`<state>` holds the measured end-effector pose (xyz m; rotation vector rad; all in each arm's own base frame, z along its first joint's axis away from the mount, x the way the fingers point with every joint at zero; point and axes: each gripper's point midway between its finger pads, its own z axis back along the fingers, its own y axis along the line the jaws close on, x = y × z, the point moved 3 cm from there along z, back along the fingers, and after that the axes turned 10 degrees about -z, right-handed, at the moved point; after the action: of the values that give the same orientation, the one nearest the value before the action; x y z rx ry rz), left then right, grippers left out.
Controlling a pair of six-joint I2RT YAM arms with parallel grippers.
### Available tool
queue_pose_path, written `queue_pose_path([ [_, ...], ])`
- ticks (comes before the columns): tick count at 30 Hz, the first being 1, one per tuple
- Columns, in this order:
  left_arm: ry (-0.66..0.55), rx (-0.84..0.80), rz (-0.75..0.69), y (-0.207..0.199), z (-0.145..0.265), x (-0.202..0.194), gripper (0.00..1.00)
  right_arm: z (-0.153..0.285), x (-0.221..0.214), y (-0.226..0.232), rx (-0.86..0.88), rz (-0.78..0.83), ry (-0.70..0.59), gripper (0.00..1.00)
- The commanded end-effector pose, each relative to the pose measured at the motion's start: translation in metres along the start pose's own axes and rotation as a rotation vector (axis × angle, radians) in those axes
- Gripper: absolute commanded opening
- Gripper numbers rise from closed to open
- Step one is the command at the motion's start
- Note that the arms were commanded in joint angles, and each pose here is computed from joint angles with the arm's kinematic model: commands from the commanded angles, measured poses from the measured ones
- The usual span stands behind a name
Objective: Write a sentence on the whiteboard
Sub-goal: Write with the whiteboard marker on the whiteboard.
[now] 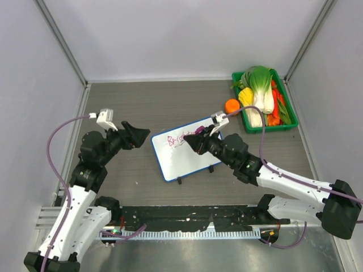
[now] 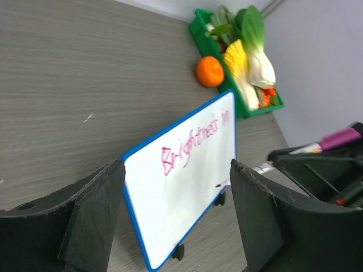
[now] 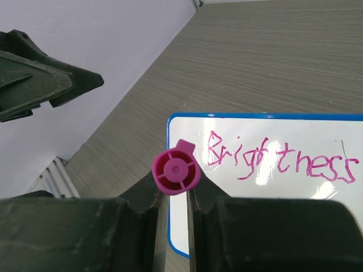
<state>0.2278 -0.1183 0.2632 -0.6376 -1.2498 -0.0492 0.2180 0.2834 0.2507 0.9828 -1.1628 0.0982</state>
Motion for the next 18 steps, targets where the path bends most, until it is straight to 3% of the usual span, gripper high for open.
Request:
queue_pose_path([
  [1, 0.037, -0.226, -0.054, -0.041, -0.009, 0.018, 0.77, -0.001, 0.027, 0.024, 0.215, -0.161, 0.025, 0.01],
  [7, 0.082, -0.507, -0.096, -0.089, -0.023, 0.016, 0.78, 0.0, 0.032, 0.011, 0.249, -0.254, 0.046, 0.01],
  [18, 0.168, -0.732, -0.116, -0.122, -0.047, -0.015, 0.75, 0.003, 0.032, 0.017, 0.287, -0.287, 0.069, 0.01],
])
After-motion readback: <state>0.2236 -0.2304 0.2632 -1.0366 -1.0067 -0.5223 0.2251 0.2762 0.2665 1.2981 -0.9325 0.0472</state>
